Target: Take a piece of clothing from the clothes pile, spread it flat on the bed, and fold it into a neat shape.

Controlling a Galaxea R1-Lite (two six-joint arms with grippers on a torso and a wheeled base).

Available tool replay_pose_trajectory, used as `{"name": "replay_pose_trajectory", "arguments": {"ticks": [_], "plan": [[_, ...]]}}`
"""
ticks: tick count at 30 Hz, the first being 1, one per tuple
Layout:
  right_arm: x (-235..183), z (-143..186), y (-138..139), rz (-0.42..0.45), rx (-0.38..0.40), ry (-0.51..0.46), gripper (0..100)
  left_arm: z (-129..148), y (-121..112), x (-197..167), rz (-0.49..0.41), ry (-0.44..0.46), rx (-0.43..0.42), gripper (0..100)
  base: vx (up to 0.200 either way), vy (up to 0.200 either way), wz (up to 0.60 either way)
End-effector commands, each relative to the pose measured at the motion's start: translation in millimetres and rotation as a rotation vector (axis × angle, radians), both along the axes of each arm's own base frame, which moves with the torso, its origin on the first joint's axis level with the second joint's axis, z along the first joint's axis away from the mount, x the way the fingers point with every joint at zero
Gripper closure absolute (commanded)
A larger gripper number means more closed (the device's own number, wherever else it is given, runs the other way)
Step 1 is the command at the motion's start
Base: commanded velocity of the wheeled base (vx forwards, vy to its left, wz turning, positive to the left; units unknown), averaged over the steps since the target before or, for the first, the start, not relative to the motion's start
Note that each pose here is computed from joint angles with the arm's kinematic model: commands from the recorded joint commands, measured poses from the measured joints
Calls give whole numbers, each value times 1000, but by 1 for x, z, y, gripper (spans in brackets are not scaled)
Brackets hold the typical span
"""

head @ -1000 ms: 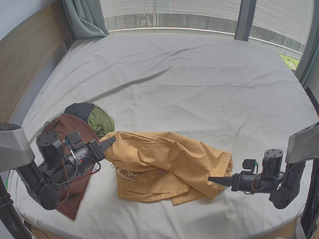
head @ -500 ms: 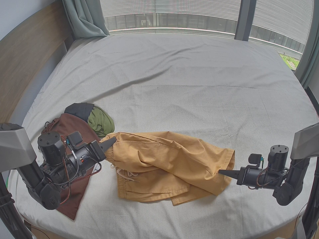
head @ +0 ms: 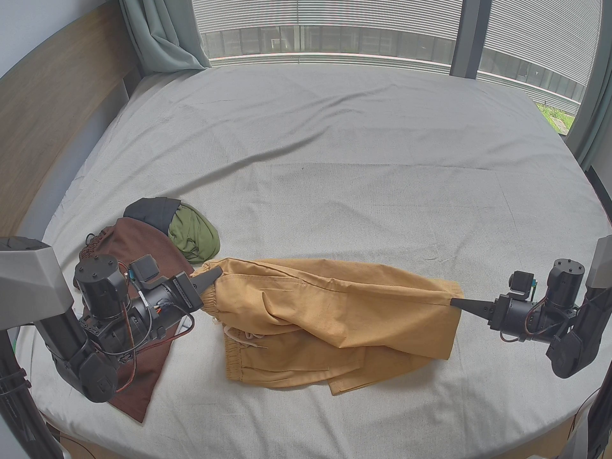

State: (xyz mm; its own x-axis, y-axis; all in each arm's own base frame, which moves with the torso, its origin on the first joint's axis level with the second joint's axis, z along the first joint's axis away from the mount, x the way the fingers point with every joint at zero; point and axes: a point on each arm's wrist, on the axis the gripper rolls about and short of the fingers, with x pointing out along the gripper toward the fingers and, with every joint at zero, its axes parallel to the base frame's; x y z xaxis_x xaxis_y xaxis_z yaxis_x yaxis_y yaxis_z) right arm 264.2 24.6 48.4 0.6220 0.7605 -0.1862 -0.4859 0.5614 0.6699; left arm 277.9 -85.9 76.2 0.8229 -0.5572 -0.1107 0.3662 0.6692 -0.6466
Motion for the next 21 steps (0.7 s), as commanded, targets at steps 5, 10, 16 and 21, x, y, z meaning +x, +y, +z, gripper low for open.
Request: {"name": "replay_pose_trajectory", "arguments": {"ticks": [5,10,16,21], "plan": [[3,-3,-3,-10,1,8,100,-1,-1,0,-2,4,1,100,0,0,0],[3,-9,5,23,-2,26,0,-1,0,0,0,1,0,100,0,0,0],[5,-15,28,103,-10,29,0,0,0,0,0,-3,-1,100,0,0,0],[9,-18,32,113,-11,27,0,1,1,0,3,-6,-2,100,0,0,0]]}}
